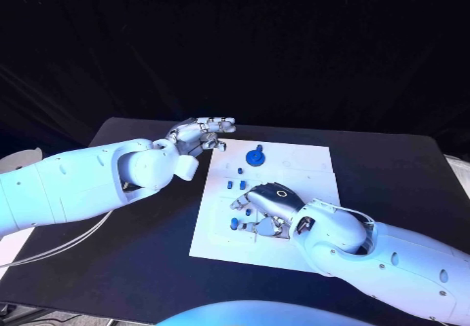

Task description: Assemble the parts on the task board

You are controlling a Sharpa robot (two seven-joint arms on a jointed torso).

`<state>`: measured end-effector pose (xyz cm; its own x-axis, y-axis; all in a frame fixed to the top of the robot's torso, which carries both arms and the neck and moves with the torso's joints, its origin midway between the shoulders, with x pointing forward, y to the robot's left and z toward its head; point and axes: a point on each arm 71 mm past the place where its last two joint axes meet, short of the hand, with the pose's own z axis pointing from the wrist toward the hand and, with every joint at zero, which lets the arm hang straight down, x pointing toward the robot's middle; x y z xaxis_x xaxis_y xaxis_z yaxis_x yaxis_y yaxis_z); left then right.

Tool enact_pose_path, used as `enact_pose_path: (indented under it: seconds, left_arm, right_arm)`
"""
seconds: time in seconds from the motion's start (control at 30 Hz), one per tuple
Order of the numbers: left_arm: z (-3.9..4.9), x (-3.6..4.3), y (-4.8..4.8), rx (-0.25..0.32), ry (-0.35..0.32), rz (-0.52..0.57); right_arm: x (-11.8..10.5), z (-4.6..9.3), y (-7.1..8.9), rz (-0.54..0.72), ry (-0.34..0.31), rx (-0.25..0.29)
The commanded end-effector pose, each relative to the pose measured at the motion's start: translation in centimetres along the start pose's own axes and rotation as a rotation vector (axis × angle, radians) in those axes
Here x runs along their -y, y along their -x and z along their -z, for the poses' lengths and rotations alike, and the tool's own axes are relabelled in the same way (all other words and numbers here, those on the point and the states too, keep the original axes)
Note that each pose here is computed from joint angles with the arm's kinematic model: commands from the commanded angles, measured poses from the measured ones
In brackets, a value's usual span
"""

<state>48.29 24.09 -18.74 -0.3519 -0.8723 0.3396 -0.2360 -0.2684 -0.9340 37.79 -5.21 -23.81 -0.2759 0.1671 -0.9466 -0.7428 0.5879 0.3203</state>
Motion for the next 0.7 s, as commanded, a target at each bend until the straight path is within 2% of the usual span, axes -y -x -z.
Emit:
enact_pose_path:
  seconds: [0.03,0.13,0.17,0.2,0.27,0.4,0.57,0.7]
  left_arm:
    - [0.03,0.05,-0.15,-0.019,-0.003,0.005]
    - [0.08,0.06,-0.1,-0.018,-0.002,0.005]
    - [0.12,0.06,-0.09,-0.018,-0.002,0.005]
    - [0.13,0.06,-0.08,-0.018,-0.002,0.005]
    - [0.19,0.06,-0.06,-0.017,-0.002,0.004]
    - [0.36,0.07,-0.1,-0.016,-0.001,0.004]
    - [0.51,-0.02,-0.46,-0.024,0.001,0.006]
    - [0.58,-0.26,-0.7,-0.03,0.008,0.007]
  right_arm:
    - [0.0,0.9,1.3,-0.025,0.018,0.107]
    - [1.0,2.6,2.8,-0.063,-0.021,0.138]
    - [1.9,3.7,3.7,-0.097,-0.064,0.148]
    - [2.2,4.0,4.0,-0.107,-0.078,0.15]
    - [3.5,5.4,5.0,-0.16,-0.153,0.147]
    - [6.6,9.1,6.5,-0.245,-0.36,0.116]
    - [9.0,13.2,6.3,-0.277,-0.575,0.079]
    - [9.5,15.2,5.4,-0.271,-0.67,0.047]
